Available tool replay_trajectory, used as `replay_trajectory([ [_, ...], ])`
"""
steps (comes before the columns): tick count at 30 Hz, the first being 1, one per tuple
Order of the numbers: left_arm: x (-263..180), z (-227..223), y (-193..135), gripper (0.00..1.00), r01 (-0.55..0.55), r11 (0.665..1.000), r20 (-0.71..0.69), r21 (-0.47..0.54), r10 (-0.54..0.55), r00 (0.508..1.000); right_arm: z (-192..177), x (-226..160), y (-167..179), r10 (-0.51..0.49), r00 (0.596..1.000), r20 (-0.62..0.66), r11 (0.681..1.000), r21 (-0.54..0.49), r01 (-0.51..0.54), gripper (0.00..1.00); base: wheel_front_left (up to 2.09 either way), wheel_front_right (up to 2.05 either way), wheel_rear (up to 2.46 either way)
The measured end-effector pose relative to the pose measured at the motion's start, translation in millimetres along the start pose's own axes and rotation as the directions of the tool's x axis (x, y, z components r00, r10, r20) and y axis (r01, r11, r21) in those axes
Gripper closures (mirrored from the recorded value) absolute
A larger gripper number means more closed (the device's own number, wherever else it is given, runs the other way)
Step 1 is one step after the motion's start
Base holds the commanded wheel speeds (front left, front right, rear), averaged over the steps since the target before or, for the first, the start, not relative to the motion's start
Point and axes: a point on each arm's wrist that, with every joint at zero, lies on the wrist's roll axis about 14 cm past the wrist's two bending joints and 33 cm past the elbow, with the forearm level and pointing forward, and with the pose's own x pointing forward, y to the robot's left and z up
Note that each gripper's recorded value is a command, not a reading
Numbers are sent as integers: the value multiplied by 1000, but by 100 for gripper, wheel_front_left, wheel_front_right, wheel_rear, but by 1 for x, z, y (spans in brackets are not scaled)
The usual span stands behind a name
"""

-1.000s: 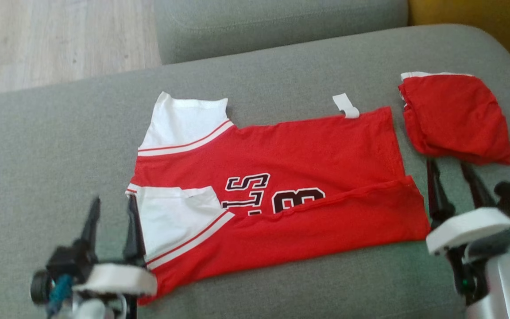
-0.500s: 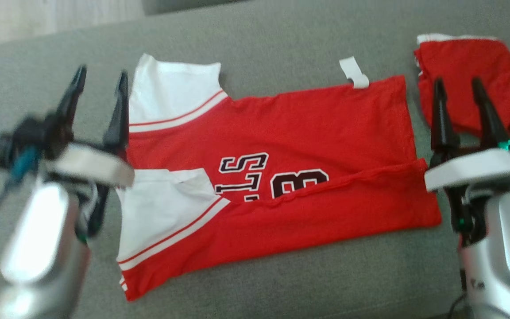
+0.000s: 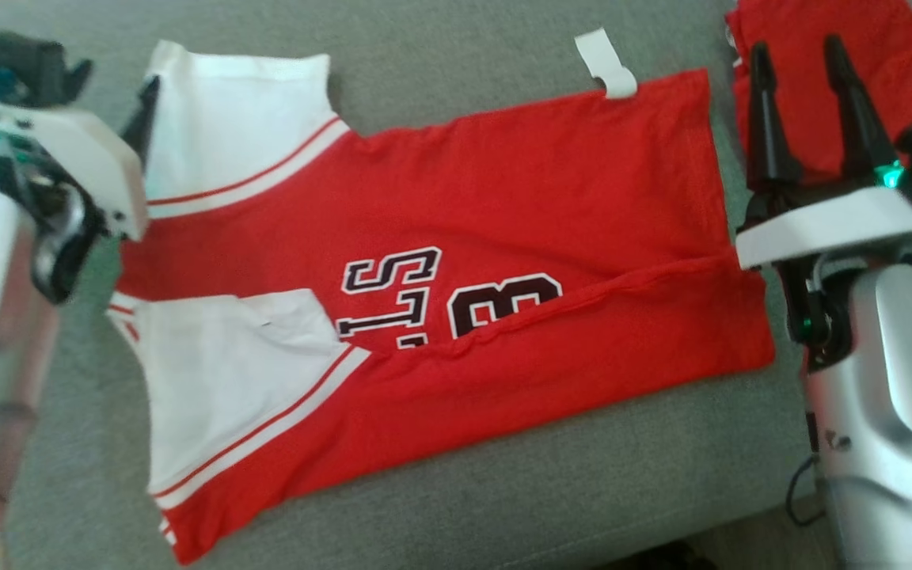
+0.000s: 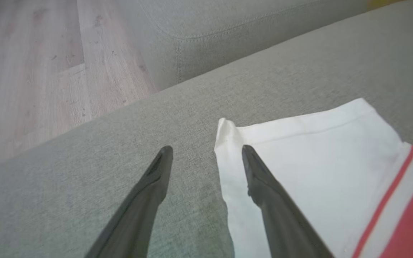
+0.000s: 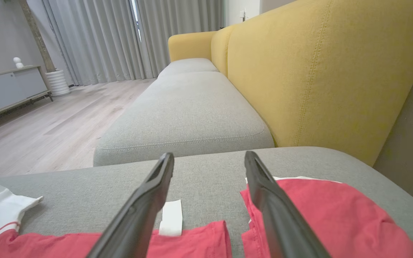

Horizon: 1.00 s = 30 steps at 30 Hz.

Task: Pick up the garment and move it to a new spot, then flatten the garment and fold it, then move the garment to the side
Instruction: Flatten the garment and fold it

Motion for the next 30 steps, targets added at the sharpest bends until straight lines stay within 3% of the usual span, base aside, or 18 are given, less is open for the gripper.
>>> replay_trajectory([
  [6, 32, -13, -7, 0, 57, 998, -82, -14, -58, 995, -11, 7, -10, -18, 1000, -22, 1000, -24, 17, 0, 0, 0, 0],
  [15, 46, -23, -11, 0, 80, 996, -124, -29, -83, 989, -27, 4, -19, -43, 997, -60, 999, -28, 41, 0, 0, 0, 0],
  [16, 47, -23, -11, 57, 83, 996, -131, -34, -87, 988, -27, 5, -19, -42, 997, -57, 999, -28, 41, 0, 0, 0, 0],
  [17, 47, -24, -14, 100, 92, 995, -135, -38, -96, 986, -26, 6, -19, -41, 998, -55, 999, -28, 39, 0, 0, 0, 0],
  [23, 39, -16, -15, 100, 103, 994, -72, -47, -106, 992, -38, 9, -13, -21, 993, -115, 999, -26, 18, 0, 0, 0, 0],
  [30, 7, 30, -12, 100, 94, 993, 190, -75, -78, 979, -57, 8, -15, 15, 971, -237, 998, -63, -31, 0, 0, 0, 0],
])
